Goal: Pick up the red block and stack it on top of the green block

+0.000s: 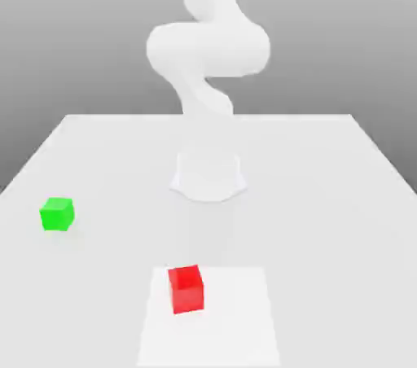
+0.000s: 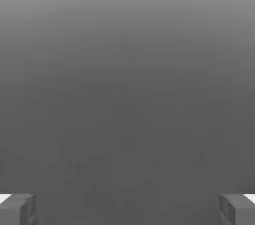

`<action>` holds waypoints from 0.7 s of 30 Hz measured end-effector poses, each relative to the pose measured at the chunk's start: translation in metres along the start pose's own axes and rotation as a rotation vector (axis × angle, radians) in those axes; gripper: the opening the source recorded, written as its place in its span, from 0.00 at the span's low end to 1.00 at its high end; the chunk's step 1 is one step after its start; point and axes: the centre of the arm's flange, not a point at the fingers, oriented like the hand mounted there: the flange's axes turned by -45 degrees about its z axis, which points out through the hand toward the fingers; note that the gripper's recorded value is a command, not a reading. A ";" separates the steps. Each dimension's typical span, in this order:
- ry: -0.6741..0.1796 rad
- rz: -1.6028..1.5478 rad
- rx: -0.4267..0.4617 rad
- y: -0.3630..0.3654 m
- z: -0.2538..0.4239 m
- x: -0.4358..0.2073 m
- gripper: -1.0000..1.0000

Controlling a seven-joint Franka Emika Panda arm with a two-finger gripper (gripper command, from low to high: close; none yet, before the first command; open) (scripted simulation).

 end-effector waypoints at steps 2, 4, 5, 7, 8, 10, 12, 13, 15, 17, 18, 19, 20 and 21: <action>-0.063 -0.036 -0.042 -0.005 0.042 -0.009 0.50; -0.126 -0.067 -0.073 -0.006 0.082 -0.021 0.50; -0.158 -0.082 -0.085 -0.006 0.102 -0.028 0.50; -0.222 -0.109 -0.103 -0.003 0.139 -0.045 0.50; -0.254 -0.121 -0.108 -0.001 0.157 -0.055 0.50; -0.318 -0.143 -0.113 0.003 0.191 -0.076 0.50; -0.381 -0.163 -0.109 0.008 0.222 -0.100 0.50; -0.411 -0.171 -0.104 0.010 0.237 -0.113 0.50; -0.470 -0.186 -0.089 0.015 0.263 -0.139 0.50; -0.525 -0.198 -0.065 0.019 0.285 -0.167 0.50; -0.551 -0.203 -0.051 0.020 0.295 -0.181 0.50; -0.575 -0.207 -0.034 0.021 0.304 -0.195 0.50; -0.598 -0.211 -0.016 0.022 0.313 -0.209 0.50; -0.620 -0.214 0.003 0.022 0.320 -0.222 0.50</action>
